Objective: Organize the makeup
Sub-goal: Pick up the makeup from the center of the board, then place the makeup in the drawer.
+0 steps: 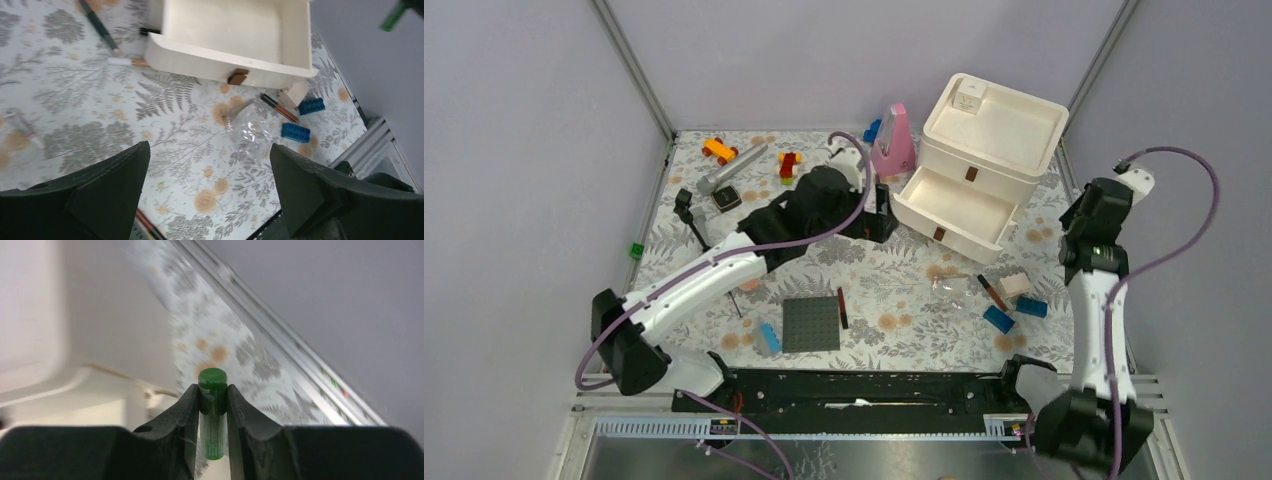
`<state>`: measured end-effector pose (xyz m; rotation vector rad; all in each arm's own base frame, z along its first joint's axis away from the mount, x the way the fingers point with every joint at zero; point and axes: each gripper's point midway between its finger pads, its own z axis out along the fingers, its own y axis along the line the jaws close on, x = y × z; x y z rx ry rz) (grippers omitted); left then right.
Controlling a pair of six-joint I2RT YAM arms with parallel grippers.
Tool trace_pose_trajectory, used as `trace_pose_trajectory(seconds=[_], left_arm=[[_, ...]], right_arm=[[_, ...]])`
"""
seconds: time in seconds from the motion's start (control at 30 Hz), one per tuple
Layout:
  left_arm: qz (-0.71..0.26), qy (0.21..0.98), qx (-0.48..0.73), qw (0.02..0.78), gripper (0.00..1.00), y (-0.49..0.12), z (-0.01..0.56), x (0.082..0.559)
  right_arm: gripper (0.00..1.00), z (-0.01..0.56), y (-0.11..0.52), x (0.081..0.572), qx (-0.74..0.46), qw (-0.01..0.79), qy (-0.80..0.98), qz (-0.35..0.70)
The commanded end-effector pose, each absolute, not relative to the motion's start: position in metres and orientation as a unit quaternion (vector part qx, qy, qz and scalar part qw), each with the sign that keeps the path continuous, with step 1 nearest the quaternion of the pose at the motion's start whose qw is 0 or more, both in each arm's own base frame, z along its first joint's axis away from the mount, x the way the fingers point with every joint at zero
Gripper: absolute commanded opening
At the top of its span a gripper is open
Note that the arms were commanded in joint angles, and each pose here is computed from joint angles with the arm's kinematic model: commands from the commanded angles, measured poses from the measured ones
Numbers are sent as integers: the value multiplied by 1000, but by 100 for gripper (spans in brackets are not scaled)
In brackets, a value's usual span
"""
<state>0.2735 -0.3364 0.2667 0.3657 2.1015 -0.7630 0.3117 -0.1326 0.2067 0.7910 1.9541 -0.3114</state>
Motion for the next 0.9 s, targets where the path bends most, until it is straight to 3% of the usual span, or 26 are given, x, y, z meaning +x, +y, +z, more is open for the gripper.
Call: trace_pose_trajectory(seconds=[0.0,0.13,0.27,0.53,0.87], left_arm=[[-272,833,122,466,99,-290,289,286],[-264,843,88,460,99,-260,275,296],[-264,847,66,457,99,-243,263,298],[-261,850,71,453,99,-237,249,295],[-208,858,102,458,99,-214,239,289]], right_arm=[[0,295,-92,320,180,649,737,-53],[0,349,-6,313,-16,747,657,100],[0,368,47,301,-128,750,619,191],[0,328,124,284,-435,684,559,172],[0,266,124,324,-532,606,585,85]])
